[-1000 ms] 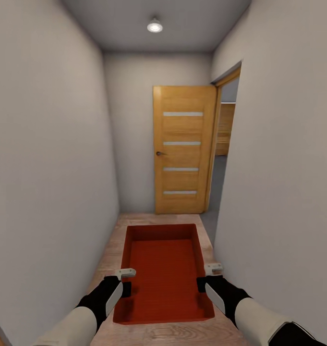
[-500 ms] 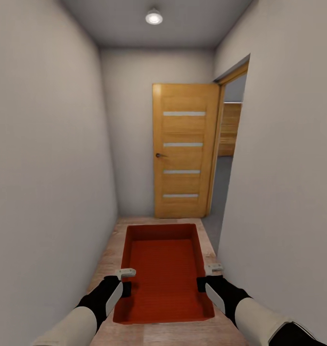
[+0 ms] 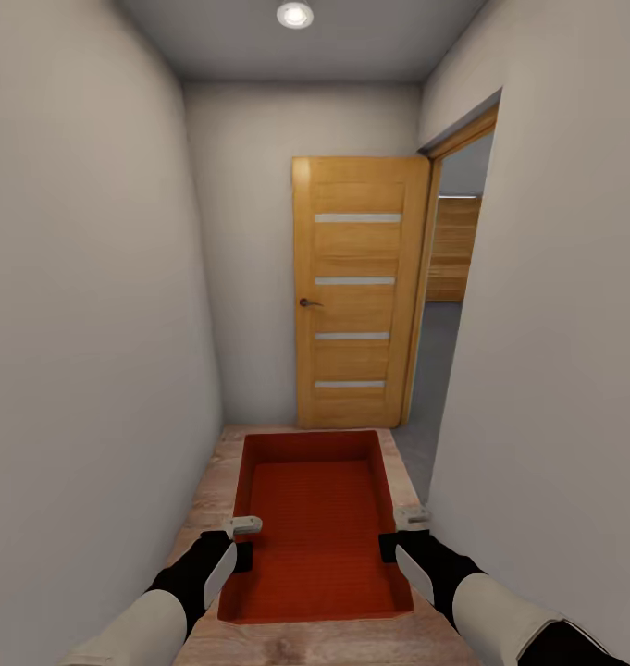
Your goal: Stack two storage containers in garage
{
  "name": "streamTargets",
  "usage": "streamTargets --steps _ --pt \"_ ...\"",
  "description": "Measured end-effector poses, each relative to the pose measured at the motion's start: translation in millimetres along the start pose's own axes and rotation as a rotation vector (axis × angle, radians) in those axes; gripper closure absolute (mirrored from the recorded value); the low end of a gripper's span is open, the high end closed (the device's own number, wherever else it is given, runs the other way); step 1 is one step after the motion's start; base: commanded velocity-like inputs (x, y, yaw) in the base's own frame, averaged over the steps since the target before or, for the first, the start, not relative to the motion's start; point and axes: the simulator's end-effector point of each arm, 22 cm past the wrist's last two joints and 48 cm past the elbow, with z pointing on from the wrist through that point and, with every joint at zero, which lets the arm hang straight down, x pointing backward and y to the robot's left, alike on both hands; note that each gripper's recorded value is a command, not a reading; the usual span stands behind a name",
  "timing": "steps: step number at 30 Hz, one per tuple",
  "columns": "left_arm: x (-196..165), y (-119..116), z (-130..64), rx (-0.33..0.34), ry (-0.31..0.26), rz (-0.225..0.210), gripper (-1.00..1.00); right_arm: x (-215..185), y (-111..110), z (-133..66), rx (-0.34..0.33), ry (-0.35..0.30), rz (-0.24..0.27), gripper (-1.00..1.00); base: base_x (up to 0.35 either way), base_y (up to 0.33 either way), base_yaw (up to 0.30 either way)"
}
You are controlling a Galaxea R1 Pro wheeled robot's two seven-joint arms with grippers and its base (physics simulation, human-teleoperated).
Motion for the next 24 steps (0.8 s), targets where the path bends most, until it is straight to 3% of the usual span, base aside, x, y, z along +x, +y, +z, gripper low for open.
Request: streamTargets --steps 24 --pt "-0.3 0.0 -0.1 0.000 -0.001 0.000 1.00 -0.1 0.0 0.0 0.000 -0.001 0.001 1.00 0.322 0.000 0.000"
